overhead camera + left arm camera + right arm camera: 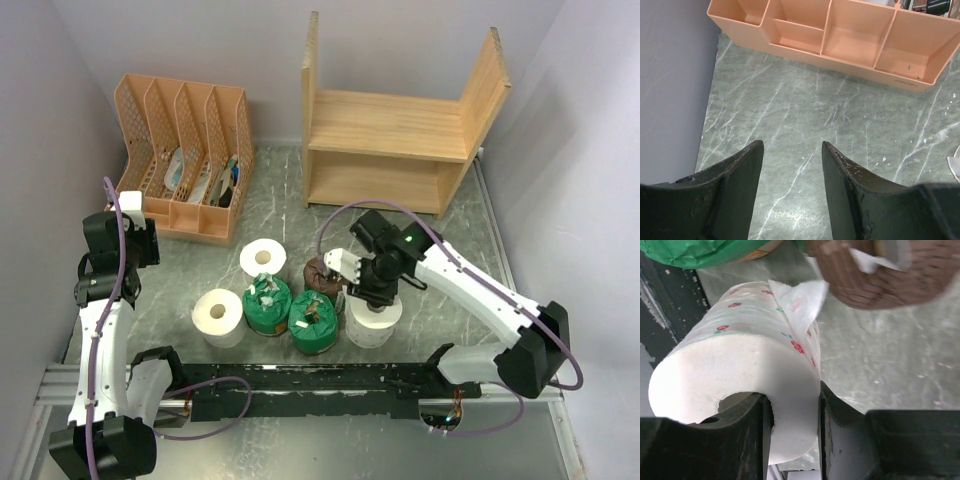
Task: Place and organize the paper towels onto the shelf
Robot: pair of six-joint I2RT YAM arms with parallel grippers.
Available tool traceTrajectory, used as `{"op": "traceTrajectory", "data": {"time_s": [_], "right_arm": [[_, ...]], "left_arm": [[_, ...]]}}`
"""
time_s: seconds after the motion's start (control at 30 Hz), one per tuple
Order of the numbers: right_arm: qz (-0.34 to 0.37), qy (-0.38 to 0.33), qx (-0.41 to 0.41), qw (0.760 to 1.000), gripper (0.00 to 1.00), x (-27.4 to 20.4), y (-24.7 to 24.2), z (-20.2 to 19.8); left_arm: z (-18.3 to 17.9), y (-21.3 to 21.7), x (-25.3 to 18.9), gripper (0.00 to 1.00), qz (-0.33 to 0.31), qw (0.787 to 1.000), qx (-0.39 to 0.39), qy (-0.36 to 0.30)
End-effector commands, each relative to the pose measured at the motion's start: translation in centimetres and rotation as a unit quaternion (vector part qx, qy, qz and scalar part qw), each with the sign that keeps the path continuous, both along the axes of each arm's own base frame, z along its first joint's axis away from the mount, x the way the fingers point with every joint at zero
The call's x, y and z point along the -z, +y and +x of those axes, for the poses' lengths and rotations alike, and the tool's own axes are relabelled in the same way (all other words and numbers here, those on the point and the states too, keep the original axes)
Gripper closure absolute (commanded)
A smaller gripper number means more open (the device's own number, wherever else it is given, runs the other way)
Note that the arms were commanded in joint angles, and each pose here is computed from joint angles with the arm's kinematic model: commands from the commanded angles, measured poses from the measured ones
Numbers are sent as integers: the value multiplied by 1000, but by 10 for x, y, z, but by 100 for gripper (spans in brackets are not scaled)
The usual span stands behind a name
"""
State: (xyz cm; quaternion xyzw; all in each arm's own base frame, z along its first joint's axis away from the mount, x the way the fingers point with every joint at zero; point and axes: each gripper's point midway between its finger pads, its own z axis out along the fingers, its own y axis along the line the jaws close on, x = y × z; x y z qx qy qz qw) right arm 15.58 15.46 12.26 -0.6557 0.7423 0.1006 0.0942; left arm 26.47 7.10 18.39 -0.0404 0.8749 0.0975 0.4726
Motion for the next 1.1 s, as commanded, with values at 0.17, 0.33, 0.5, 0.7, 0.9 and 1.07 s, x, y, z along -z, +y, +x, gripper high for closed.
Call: {"op": "traceTrajectory", "data": {"time_s": [0.17, 0.33, 0.5, 0.7, 0.9, 1.07], "right_arm": [[11, -101, 30, 994, 100, -72, -32, 44], [39, -169, 72, 982, 100, -143, -49, 96], [46, -235, 136, 961, 100, -193, -58, 168], [82, -295, 219, 927, 100, -242, -58, 219], [56, -398, 251, 881, 100, -297, -82, 241], [83, -453, 254, 851, 100, -339, -90, 223]], "left_arm": [[0, 2, -1, 38, -3, 1000, -6, -5], [1, 3, 0, 38, -3, 1000, -6, -3], [1, 3, 1, 39, -4, 1000, -5, 0], [1, 3, 1, 39, -4, 1000, -7, 0], [1, 4, 2, 39, -4, 1000, -7, 2], [1, 4, 3, 39, -4, 1000, -8, 4]]}}
